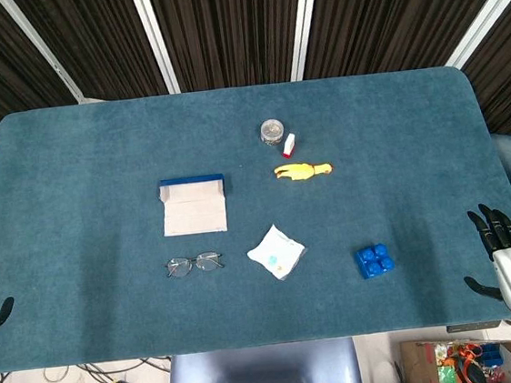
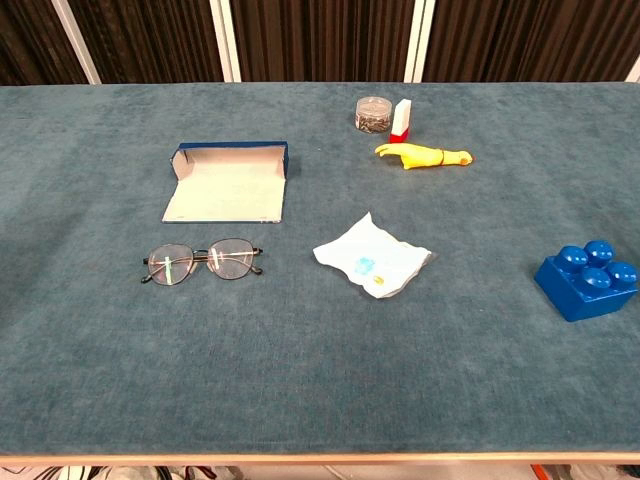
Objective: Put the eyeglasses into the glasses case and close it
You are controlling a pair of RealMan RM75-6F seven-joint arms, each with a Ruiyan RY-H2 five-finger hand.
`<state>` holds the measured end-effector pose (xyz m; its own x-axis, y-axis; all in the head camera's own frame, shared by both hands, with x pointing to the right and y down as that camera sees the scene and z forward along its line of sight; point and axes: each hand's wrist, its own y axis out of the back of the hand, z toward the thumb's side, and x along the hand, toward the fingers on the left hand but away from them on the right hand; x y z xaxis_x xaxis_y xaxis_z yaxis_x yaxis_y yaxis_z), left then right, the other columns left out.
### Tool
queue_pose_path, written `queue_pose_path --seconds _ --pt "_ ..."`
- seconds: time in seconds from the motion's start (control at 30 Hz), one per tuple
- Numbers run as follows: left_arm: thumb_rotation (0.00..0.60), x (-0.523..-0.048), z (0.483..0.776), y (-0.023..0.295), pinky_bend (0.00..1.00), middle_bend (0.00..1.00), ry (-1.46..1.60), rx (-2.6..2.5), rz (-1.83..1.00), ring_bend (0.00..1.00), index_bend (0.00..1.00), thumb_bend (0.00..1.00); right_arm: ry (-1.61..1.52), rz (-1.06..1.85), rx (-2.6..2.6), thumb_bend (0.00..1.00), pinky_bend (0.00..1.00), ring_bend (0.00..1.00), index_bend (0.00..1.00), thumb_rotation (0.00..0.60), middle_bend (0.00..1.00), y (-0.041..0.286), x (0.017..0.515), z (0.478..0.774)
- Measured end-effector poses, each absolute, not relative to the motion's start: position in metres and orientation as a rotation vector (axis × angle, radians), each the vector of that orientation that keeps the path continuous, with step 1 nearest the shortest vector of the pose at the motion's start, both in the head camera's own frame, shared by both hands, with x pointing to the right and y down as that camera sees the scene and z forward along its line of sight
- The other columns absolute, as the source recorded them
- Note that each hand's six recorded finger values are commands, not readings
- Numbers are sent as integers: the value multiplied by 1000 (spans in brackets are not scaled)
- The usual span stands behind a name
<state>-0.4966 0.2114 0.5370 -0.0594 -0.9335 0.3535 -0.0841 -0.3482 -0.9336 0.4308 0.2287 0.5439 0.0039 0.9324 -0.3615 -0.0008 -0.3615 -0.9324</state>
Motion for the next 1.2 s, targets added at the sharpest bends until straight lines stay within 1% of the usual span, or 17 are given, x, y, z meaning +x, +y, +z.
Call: queue_pose_path --seconds 0.5,0.87,0.97,1.03,1.2 --pt "600 -492 537 216 0 9 1110 -1507 -1488 0 70 248 -1003 1472 -1488 2 186 75 4 600 0 230 430 545" --pt "600 -491 541 212 0 9 1125 -1504 -1479 0 69 248 -1015 1484 -1500 2 186 75 4 600 0 230 431 546" --pt "600 -491 542 212 0 9 1124 -1518 -1478 0 97 248 -1015 1483 -1498 2 186 75 4 600 0 230 431 546" --pt "600 -490 544 211 0 9 1122 -1531 -1474 0 132 248 -1016 1484 -1497 3 186 76 4 600 0 230 431 546" --pt "600 -484 554 204 0 6 1113 -1616 -1481 0 165 251 -1023 1495 -1513 2 186 78 5 600 0 231 431 548"
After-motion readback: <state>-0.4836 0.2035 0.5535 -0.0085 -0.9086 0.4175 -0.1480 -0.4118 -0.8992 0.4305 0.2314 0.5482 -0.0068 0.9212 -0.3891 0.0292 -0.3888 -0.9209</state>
